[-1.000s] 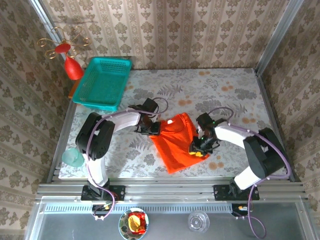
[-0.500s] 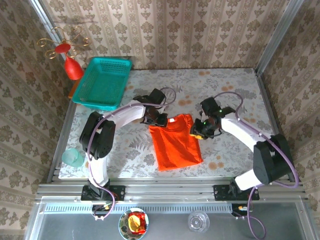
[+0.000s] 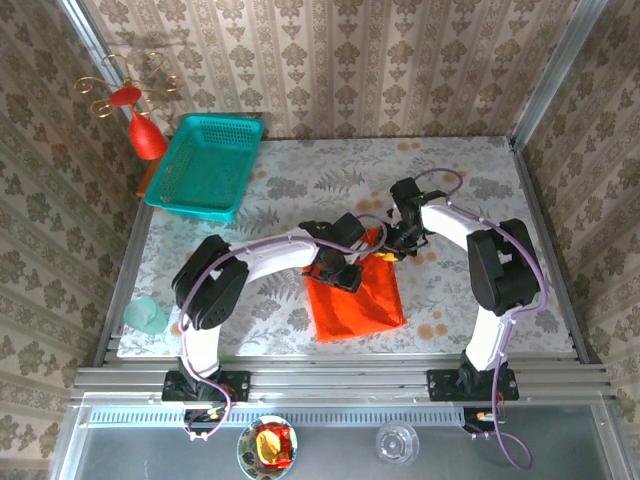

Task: Fold the inside-out t-shirt

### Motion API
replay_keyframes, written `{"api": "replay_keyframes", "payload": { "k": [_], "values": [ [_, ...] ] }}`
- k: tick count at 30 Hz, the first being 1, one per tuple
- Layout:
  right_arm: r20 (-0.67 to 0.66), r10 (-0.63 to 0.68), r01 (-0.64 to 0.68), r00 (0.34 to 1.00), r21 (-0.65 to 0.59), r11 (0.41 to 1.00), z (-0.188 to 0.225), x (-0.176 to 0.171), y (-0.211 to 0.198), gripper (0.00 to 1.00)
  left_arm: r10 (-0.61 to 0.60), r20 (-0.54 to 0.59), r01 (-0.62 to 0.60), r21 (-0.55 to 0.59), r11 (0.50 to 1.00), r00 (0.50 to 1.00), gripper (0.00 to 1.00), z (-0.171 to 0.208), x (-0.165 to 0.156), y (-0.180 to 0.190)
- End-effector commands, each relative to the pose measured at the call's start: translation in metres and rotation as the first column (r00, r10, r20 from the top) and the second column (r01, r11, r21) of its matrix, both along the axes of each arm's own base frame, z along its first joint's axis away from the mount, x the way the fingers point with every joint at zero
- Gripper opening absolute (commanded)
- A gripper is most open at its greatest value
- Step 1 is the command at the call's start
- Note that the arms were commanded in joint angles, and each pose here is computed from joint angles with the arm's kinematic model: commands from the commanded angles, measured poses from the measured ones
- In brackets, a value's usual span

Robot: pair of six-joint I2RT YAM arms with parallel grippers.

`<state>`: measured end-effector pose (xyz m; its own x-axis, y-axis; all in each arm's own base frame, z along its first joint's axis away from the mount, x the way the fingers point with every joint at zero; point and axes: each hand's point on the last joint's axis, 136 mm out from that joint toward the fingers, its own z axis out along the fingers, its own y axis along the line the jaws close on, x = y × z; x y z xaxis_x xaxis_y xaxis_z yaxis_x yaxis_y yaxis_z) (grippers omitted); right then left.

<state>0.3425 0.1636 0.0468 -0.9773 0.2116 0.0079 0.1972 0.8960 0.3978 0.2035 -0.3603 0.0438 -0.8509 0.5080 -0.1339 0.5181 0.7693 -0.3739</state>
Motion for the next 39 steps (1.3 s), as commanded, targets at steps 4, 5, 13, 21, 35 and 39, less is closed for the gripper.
{"api": "replay_keyframes", "payload": {
  "k": [4,5,13,21,35,39],
  "values": [
    [0.037,0.023,-0.017,0.999,-0.138,0.99,0.015,0.004,-0.026,0.26,0.03,0.003,-0.029,0.246,0.969,1.0,0.13,-0.032,-0.013,0.063],
    [0.037,0.025,-0.02,0.999,-0.145,0.989,0.015,0.005,-0.027,0.26,0.022,0.011,-0.024,0.282,0.959,1.0,0.13,-0.033,-0.013,0.071],
    [0.033,0.058,-0.053,0.998,-0.122,0.991,0.004,0.015,-0.018,0.32,0.039,0.047,-0.05,0.263,0.963,0.998,0.13,-0.021,-0.008,0.08],
    [0.03,0.085,-0.085,0.996,-0.02,0.996,-0.003,0.031,0.003,0.43,0.064,0.049,-0.069,0.119,0.99,0.997,0.19,-0.001,-0.003,0.053],
    [-0.016,0.069,-0.068,0.997,0.054,0.996,-0.026,0.026,0.015,0.39,0.084,-0.008,-0.083,0.1,0.991,0.996,0.18,-0.021,-0.005,0.045],
    [-0.016,0.057,-0.056,0.998,0.057,0.997,-0.026,0.023,0.014,0.36,0.084,-0.008,-0.082,0.104,0.991,0.996,0.18,-0.021,-0.005,0.047]
  ]
}}
